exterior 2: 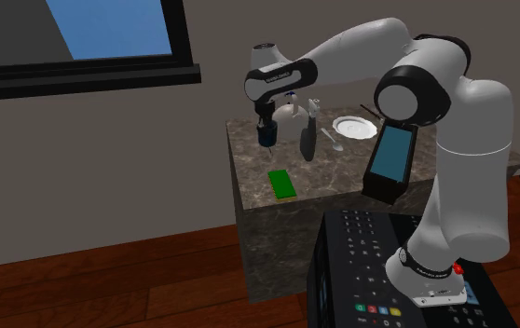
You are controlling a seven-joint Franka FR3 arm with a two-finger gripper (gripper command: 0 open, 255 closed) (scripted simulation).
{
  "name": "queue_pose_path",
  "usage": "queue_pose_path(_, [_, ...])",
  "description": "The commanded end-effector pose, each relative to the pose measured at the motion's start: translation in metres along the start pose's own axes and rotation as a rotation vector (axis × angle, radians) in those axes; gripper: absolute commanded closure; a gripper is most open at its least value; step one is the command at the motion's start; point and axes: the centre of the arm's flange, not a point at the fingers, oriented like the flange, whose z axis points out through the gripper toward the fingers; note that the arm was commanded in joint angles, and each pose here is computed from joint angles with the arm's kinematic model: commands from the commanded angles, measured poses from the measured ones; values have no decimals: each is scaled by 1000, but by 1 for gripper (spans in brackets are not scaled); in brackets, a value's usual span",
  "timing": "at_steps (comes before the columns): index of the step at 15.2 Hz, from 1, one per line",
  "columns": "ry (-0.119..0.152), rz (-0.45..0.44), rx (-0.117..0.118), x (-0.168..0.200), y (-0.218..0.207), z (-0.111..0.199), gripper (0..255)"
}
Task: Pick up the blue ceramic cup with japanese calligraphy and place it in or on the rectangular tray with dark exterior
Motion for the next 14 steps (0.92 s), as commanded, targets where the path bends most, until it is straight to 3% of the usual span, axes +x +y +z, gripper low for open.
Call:
queue_pose_path(1, [0, 0, 0, 0, 1, -12, 255])
queue_pose_path(14, [0, 0, 0, -1, 3, -80, 255])
